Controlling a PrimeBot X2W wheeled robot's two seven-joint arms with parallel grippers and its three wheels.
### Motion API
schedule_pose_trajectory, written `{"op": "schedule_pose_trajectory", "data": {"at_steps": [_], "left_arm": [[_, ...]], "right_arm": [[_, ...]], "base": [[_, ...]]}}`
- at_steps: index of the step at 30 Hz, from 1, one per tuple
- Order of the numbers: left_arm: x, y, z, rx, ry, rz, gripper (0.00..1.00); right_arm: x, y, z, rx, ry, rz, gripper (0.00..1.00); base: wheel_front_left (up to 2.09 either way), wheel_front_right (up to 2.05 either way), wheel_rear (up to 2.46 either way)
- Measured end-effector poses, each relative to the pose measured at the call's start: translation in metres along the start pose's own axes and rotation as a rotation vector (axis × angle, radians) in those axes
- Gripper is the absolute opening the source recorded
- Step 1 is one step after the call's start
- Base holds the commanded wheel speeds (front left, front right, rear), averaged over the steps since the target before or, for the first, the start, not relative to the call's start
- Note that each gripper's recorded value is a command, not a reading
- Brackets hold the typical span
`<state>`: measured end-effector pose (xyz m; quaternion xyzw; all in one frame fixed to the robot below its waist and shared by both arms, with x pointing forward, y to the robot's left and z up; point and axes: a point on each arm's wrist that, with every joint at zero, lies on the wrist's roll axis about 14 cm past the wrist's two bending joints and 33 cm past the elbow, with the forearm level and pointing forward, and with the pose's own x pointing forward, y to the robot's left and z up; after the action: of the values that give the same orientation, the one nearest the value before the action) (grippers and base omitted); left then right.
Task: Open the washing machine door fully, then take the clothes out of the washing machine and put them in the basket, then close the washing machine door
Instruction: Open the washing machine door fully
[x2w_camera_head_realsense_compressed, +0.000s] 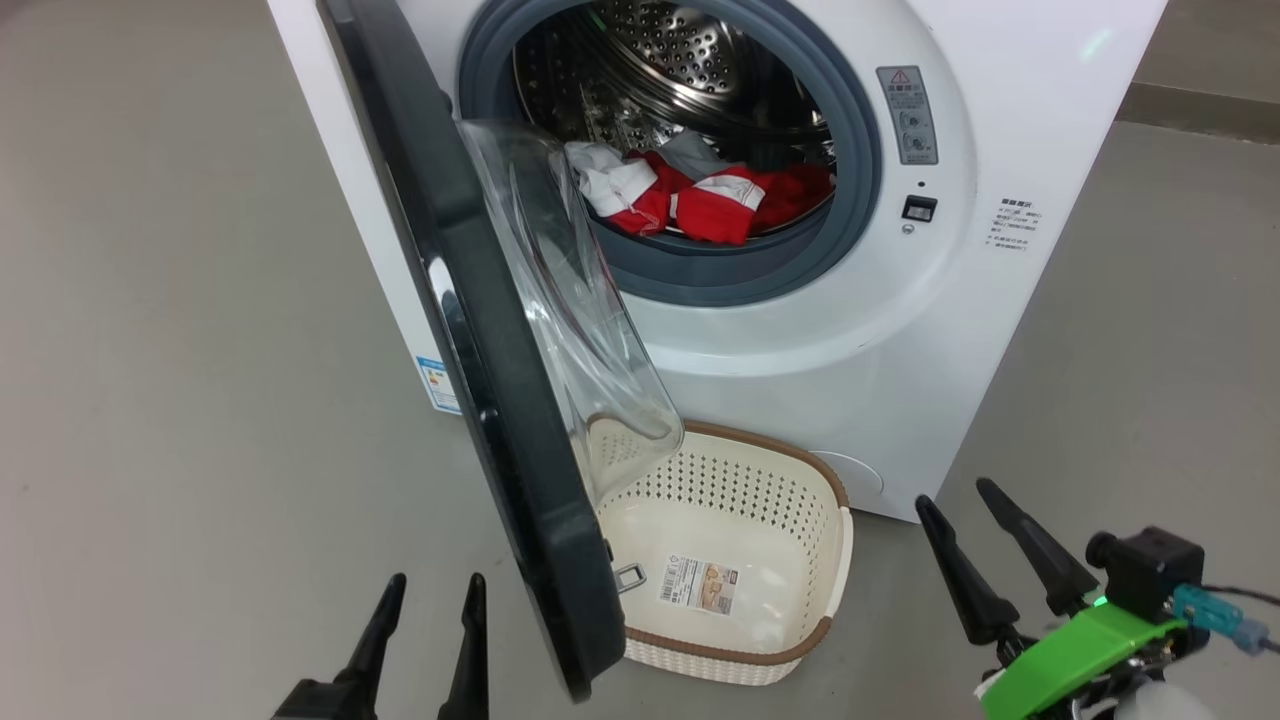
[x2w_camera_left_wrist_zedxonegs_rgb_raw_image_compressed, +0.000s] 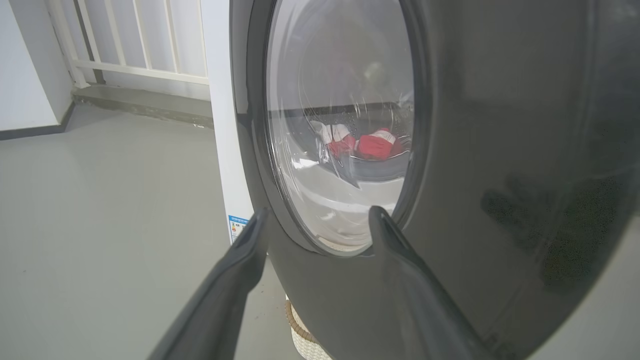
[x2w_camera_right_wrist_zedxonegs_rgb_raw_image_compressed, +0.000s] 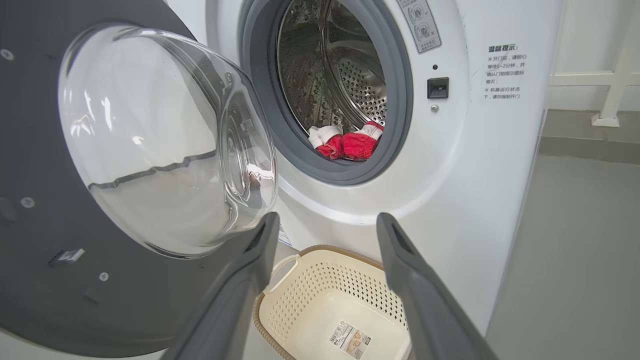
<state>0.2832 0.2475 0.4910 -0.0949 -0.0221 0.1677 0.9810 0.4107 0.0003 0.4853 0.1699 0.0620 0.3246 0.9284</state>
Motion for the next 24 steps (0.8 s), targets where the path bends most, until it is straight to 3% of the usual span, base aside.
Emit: {"op": "schedule_pose_trajectory", "data": {"at_steps": [16, 17, 18, 20, 24], "left_arm": [[0.001, 0.001, 0.0, 0.0, 0.0, 0.003, 1.0], [0.001, 0.001, 0.0, 0.0, 0.0, 0.003, 0.94], [0.001, 0.001, 0.0, 0.0, 0.0, 0.003, 0.44], [0.001, 0.001, 0.001, 0.0, -0.002, 0.004, 0.0], [0.002, 0.005, 0.011, -0.004, -0.034, 0.014, 0.0]], "right_arm": [[-0.014, -0.008, -0.018, -0.014, 0.034, -0.054, 1.0], [-0.014, -0.008, -0.018, -0.014, 0.034, -0.055, 1.0], [-0.014, -0.008, -0.018, -0.014, 0.034, -0.055, 1.0], [-0.015, -0.008, -0.018, -0.016, 0.033, -0.055, 1.0], [-0.015, -0.007, -0.018, -0.046, 0.035, -0.047, 1.0]], "base": [[0.0, 0.0, 0.0], [0.0, 0.0, 0.0], [0.0, 0.0, 0.0], [0.0, 0.0, 0.0], [0.0, 0.0, 0.0]]}}
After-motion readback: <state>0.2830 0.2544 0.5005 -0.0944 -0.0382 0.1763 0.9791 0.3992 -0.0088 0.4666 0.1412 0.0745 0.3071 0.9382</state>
